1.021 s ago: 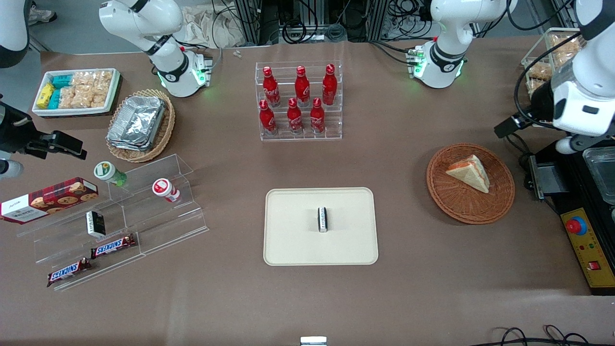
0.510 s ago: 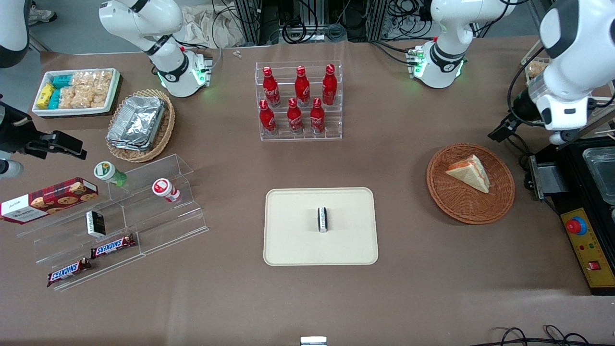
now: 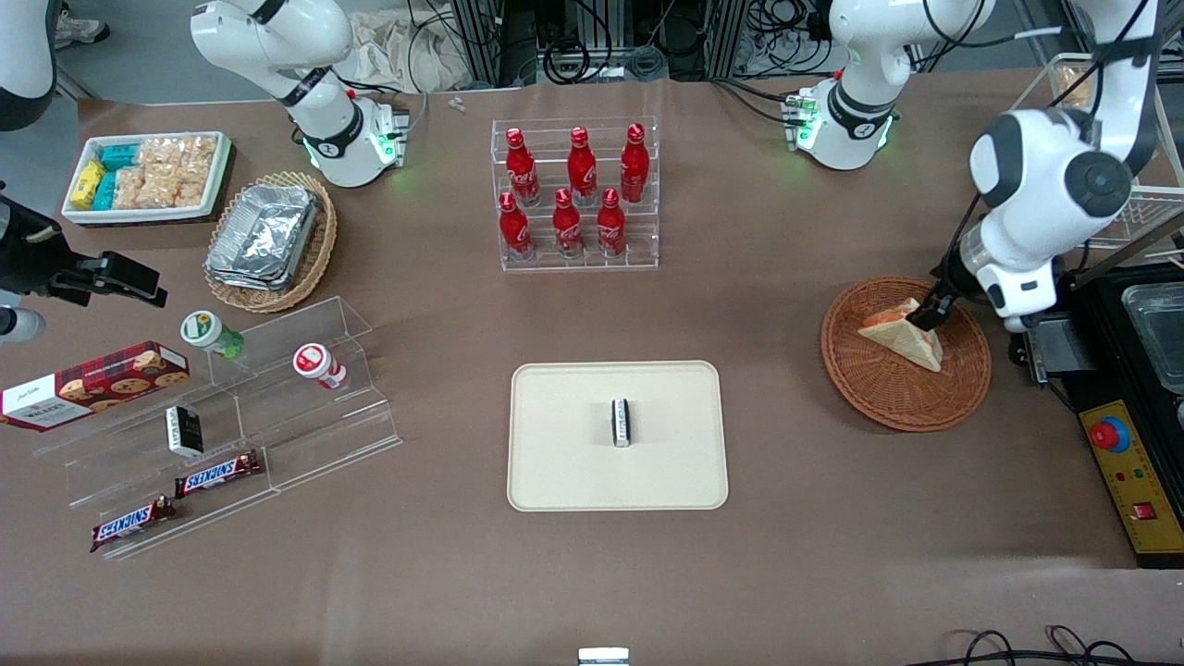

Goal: Place sandwich from basket to tray
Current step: 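Close the left gripper on the sandwich's wrapped edge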

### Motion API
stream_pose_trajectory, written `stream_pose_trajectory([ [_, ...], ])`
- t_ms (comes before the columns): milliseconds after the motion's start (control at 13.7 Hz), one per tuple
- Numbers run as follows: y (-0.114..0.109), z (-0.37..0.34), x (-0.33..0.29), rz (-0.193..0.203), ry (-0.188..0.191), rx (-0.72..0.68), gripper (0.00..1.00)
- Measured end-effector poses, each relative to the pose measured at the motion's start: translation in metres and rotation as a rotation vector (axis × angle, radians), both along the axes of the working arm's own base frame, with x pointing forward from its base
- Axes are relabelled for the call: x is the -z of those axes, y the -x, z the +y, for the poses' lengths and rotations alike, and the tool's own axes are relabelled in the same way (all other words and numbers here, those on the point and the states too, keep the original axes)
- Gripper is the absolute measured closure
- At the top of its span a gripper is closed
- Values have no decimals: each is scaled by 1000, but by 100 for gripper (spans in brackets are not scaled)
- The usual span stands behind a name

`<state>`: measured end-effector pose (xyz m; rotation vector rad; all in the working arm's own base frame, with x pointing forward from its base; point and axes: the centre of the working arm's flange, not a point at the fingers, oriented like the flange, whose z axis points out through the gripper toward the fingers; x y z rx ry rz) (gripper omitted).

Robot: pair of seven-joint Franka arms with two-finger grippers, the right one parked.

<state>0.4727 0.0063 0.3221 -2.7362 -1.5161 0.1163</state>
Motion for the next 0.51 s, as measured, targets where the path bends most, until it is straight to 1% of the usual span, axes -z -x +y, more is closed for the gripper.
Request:
stream_pose_trajectory([
  [219, -3, 16, 42, 5, 4, -37, 0],
  [510, -1, 24, 82, 20, 4, -54, 0],
])
